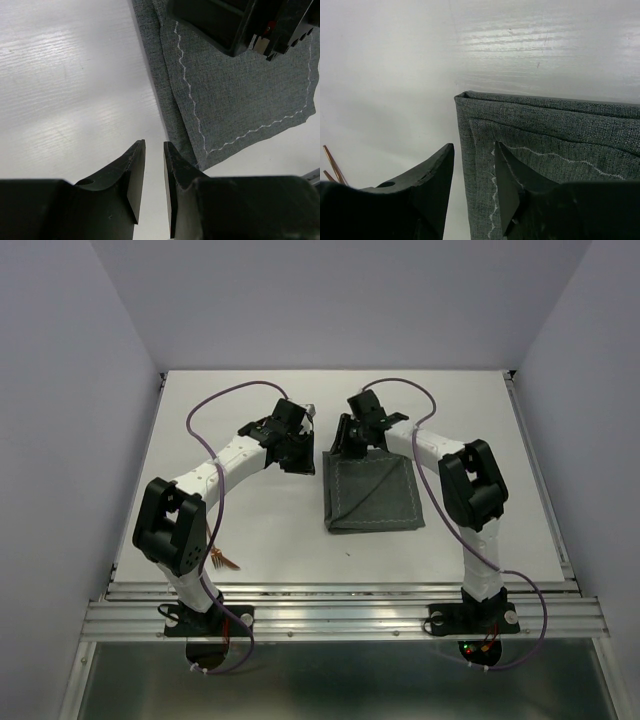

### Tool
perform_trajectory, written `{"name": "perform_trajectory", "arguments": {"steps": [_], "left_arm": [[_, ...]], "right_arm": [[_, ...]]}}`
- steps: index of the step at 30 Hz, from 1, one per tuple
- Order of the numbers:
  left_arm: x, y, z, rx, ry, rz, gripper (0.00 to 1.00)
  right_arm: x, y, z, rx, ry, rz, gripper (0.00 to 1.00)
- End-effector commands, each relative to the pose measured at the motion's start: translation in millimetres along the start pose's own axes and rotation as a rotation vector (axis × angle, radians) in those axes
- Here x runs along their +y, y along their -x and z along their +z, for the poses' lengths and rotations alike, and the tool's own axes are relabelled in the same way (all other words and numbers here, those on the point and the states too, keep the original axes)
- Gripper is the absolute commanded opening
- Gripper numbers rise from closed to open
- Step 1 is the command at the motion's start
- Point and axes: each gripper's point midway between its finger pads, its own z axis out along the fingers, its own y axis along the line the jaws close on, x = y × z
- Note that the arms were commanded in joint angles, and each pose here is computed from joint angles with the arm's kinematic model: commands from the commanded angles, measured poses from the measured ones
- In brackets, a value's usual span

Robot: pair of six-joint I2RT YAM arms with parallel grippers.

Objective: Fold the napkin into a case and place the utensils inside
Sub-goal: Fold the top corner of the square-folded napkin at the center of the board, then smooth out the upper triangle-folded napkin at the center of the board.

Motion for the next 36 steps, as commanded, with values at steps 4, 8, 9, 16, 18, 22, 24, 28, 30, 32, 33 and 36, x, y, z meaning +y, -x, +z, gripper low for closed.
{"name": "perform_trajectory", "arguments": {"steps": [4, 8, 9, 16, 18, 22, 24, 28, 30, 32, 33, 36], "left_arm": [[-9, 5, -9, -0.020, -0.046, -0.008, 0.33], [-23, -5, -8, -0.012, -0.094, -0.003, 0.33], [-26, -9, -6, -0.004, -0.097, -0.001, 0.33], [-70, -45, 3, 0.075, -0.243, 0.040, 0.02], [-84, -53, 3, 0.089, -0.289, 0.043, 0.00], [-86, -63, 12, 0.108, -0.301, 0.018, 0.00], [-81, -70, 19, 0.135, -0.278, 0.013, 0.00], [-65, -86, 32, 0.177, -0.228, 0.019, 0.00], [-62, -93, 37, 0.193, -0.217, 0.023, 0.00], [-58, -98, 41, 0.205, -0.212, 0.026, 0.00], [-57, -100, 43, 0.207, -0.209, 0.024, 0.00], [-49, -106, 54, 0.222, -0.180, 0.015, 0.00]], "right_arm": [[29, 43, -37, -0.159, 0.014, -0.044, 0.45], [24, 56, -67, -0.236, -0.011, -0.045, 0.46], [20, 57, -72, -0.251, -0.031, -0.049, 0.46], [-44, 12, -91, -0.194, -0.142, -0.025, 0.21], [-49, 0, -95, -0.172, -0.139, -0.019, 0.12], [-67, -29, -95, -0.111, -0.158, -0.002, 0.11], [-74, -37, -95, -0.101, -0.177, 0.002, 0.11], [-75, -37, -95, -0.099, -0.180, 0.003, 0.11], [-73, -34, -95, -0.107, -0.180, 0.002, 0.11], [-74, -31, -94, -0.114, -0.187, -0.002, 0.11], [-73, -29, -94, -0.119, -0.188, -0.003, 0.11], [-76, -20, -91, -0.133, -0.203, -0.010, 0.11]]}}
